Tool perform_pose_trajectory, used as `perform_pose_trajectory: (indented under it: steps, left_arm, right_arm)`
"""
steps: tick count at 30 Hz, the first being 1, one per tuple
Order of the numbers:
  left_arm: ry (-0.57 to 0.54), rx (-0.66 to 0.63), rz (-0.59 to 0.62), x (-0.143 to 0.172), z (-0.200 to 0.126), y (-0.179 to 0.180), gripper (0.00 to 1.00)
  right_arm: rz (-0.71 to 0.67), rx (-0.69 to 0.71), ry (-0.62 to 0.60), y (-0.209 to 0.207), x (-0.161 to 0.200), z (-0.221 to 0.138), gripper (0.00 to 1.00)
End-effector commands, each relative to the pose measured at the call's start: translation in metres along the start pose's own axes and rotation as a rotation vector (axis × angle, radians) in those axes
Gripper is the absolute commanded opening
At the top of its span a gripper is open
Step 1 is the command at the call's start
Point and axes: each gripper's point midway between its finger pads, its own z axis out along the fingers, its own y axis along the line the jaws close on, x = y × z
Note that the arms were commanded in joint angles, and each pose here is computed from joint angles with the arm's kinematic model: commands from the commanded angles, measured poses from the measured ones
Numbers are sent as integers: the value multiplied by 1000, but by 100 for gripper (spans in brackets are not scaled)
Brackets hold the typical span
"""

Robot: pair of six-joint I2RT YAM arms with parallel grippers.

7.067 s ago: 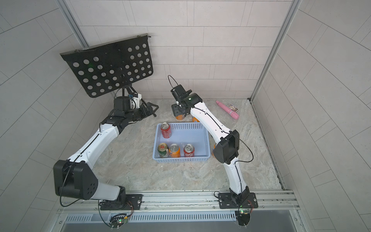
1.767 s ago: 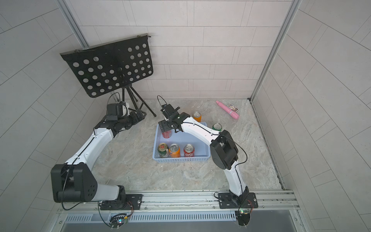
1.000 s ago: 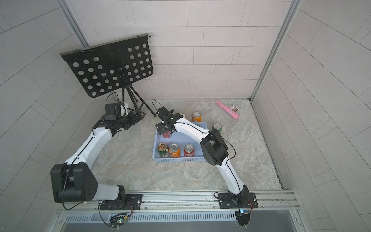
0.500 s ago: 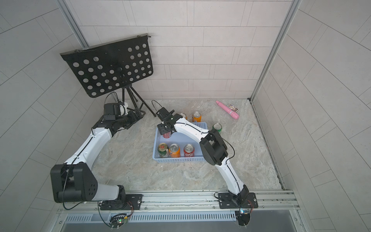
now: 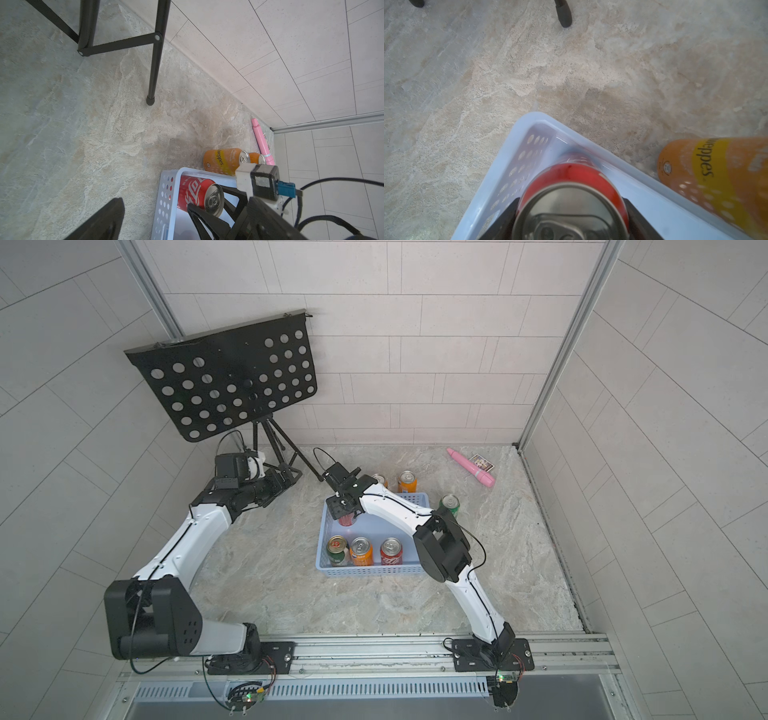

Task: Take out the drinks from the basket
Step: Pick up the drink from the basket, then place the drink at the center of the board.

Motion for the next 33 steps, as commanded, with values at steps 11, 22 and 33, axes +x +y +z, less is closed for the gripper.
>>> perform_pose_trajectory:
  steps: [11, 22, 33]
  left_arm:
    - [-65, 109, 23, -14, -16, -27, 100]
    - [-119, 122, 44, -16, -25, -33, 100]
    - [-184, 127, 79, -44, -31, -49, 100]
  right_arm:
    - [29, -21, -105, -6, -45, -71, 17]
    - [43, -48, -154, -6, -65, -101, 16]
    - [55, -80, -201, -6, -86, -122, 15]
